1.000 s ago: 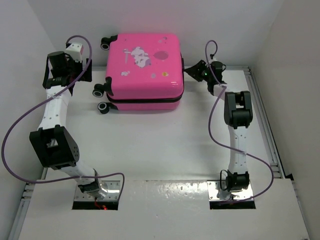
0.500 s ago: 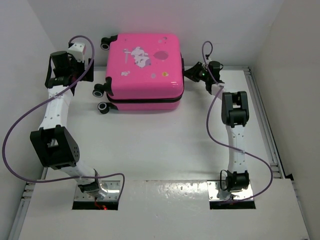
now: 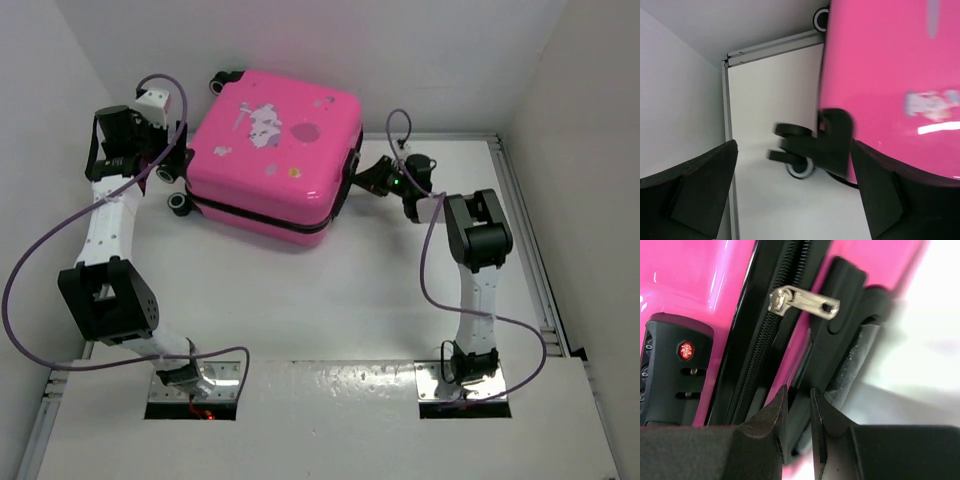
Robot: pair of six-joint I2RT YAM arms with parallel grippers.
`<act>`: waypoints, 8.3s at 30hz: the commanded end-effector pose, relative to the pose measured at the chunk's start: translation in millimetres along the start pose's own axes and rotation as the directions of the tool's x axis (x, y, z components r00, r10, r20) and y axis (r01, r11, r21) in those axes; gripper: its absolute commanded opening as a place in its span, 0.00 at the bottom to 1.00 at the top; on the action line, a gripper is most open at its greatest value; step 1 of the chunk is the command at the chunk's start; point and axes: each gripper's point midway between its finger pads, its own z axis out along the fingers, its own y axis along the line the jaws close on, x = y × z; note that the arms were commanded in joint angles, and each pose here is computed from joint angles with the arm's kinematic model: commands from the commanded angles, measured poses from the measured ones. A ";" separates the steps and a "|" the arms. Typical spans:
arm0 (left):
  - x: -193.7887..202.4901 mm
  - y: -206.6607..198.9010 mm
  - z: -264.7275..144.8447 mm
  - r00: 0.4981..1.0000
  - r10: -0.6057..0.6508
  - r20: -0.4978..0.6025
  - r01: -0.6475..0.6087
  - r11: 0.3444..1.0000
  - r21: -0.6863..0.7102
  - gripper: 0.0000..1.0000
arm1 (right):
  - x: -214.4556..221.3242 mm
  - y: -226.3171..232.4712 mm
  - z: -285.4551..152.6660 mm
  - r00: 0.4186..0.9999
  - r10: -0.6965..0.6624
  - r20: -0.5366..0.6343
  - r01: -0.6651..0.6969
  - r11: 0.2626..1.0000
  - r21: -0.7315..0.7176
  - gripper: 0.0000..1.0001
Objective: Pack the luggage
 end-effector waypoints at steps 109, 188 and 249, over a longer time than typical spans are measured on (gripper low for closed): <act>60.5 -96.3 -117.2 0.964 0.219 0.148 -0.248 0.943 0.220 0.99 | 147.4 100.7 -24.0 0.713 -0.701 -0.021 0.666 0.666 0.336 0.31; 174.2 -325.1 -57.2 0.785 0.607 0.122 -0.568 0.629 0.531 0.60 | 130.4 123.4 -30.2 0.809 -0.581 0.087 0.586 0.809 -0.046 0.00; 214.1 -106.4 0.4 0.740 0.569 -0.359 -0.461 0.818 0.344 0.00 | -96.6 -18.2 54.0 0.644 -0.734 0.215 0.651 0.673 0.351 0.00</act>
